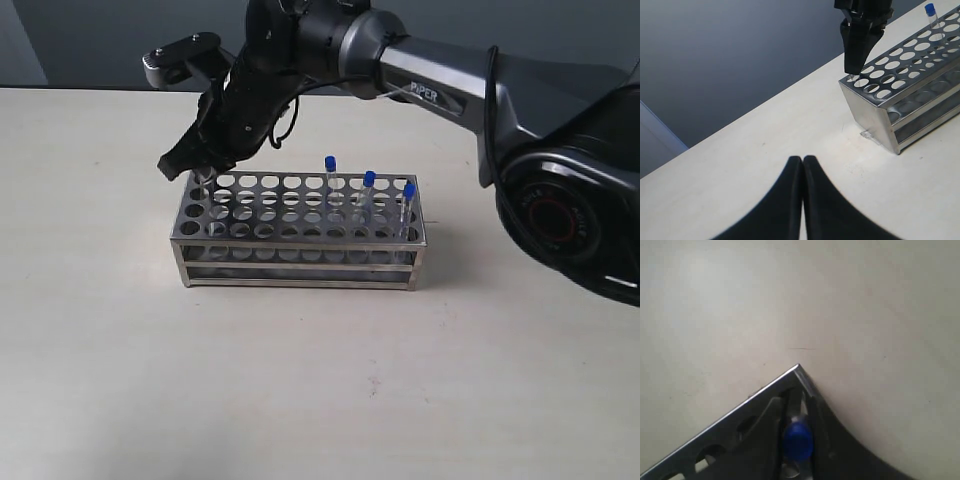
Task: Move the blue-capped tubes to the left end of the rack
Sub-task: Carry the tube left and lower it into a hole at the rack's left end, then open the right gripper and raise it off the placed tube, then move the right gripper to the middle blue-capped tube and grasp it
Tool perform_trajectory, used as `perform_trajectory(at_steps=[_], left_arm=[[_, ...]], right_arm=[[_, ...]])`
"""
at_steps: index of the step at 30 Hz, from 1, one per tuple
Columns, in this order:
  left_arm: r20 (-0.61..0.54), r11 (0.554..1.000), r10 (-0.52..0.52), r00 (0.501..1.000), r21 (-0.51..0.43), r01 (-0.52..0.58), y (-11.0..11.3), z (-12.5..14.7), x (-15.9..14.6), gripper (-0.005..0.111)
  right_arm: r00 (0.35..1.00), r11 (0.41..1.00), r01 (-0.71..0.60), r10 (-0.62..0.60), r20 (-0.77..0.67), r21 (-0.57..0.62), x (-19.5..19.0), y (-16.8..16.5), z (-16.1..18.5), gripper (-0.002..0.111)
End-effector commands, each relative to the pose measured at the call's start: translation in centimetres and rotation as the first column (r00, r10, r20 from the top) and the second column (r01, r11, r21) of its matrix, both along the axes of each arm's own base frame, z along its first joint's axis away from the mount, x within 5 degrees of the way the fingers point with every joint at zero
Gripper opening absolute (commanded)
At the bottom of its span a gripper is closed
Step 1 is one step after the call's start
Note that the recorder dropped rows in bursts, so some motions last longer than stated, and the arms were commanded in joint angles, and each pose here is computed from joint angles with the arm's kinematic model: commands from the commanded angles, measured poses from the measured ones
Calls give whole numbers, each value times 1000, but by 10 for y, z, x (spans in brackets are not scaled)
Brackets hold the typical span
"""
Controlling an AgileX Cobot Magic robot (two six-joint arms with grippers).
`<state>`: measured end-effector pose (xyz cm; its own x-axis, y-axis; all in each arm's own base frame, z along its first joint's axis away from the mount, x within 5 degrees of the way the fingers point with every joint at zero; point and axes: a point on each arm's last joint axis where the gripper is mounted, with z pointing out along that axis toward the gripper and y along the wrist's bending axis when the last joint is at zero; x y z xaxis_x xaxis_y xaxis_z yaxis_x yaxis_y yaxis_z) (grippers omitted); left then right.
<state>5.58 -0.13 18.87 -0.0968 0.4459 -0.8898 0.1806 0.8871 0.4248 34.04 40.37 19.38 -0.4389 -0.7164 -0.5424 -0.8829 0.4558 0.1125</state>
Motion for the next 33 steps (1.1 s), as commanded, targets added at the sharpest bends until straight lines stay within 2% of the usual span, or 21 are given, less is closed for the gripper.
perform_trajectory(at_steps=[1,4,6,10,12,20,27,31,33], left_arm=[[6,1000,-6,1000,-6,6,0,2,0,1],[6,1000,-6,1000,-6,6,0,2,0,1],[6,1000,-6,1000,-6,6,0,2,0,1],[6,1000,-6,1000,-6,6,0,2,0,1],[6,1000,-6,1000,-6,6,0,2,0,1],[6,1000,-6,1000,-6,6,0,2,0,1],[6,1000,-6,1000,-6,6,0,2,0,1],[6,1000,-6,1000,-6,6,0,2,0,1],[6,1000,-6,1000,-6,6,0,2,0,1]], right_arm=[[1000,1000,7,-7,20,11,2,1,0,0],[1000,999,27,-27,9,17,3,1,0,3],[1000,999,29,-29,4,22,2,1,0,9],[999,998,38,-36,-29,51,0,3,2,34],[999,997,41,-39,-37,61,0,4,2,41],[998,997,44,-40,-57,67,-3,3,10,38],[995,992,97,-94,-35,75,-7,-9,48,38],[992,993,120,-120,27,18,-9,-21,70,38],[987,987,154,-151,56,-51,-9,-31,77,38]])
